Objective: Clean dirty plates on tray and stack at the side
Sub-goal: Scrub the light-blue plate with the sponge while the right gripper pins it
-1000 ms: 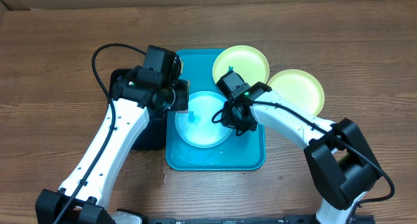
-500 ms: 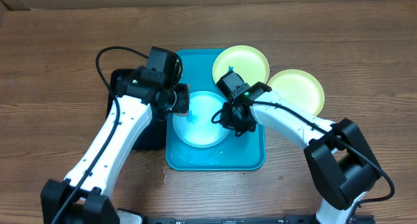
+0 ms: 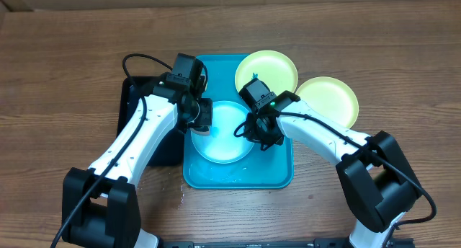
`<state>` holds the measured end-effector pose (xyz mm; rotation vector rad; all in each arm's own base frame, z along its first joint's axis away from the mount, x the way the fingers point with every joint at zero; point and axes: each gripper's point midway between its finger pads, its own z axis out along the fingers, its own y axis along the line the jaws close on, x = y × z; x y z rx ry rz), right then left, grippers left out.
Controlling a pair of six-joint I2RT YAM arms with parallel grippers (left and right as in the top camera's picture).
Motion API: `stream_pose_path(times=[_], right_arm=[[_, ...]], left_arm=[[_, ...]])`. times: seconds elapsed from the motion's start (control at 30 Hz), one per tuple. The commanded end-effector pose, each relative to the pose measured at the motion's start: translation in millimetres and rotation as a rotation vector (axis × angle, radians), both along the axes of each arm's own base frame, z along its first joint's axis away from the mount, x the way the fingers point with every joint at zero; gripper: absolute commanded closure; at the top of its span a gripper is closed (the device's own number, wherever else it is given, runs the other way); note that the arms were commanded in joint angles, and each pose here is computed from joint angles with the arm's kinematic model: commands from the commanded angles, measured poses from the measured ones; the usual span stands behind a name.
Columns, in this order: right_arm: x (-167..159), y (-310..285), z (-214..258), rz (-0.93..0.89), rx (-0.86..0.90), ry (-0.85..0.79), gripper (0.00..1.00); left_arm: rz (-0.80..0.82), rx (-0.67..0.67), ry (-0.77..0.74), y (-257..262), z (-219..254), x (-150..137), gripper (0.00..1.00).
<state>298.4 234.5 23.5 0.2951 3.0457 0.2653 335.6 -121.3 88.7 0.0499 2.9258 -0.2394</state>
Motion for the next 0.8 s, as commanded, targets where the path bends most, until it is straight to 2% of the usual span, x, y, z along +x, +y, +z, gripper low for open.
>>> stream_pose_path(times=[0.0,0.2,0.43,0.77], right_arm=[[3,1,3,0.010,-0.003,-0.025,0.81],[2,7,-2,0.030,0.000,-0.031,0.85],[2,7,-2,0.030,-0.001,-0.029,0.96],[2,7,-2,0.030,-0.002,-0.028,0.96]], left_arm=[[-0.046,-0.007,0.005,-4,-3,-3,0.96],[-0.046,-0.007,0.008,-4,-4,-3,0.96],[-0.046,-0.005,0.013,-4,-6,-3,0.96],[-0.054,0.043,0.045,-3,-23,-4,0.96]])
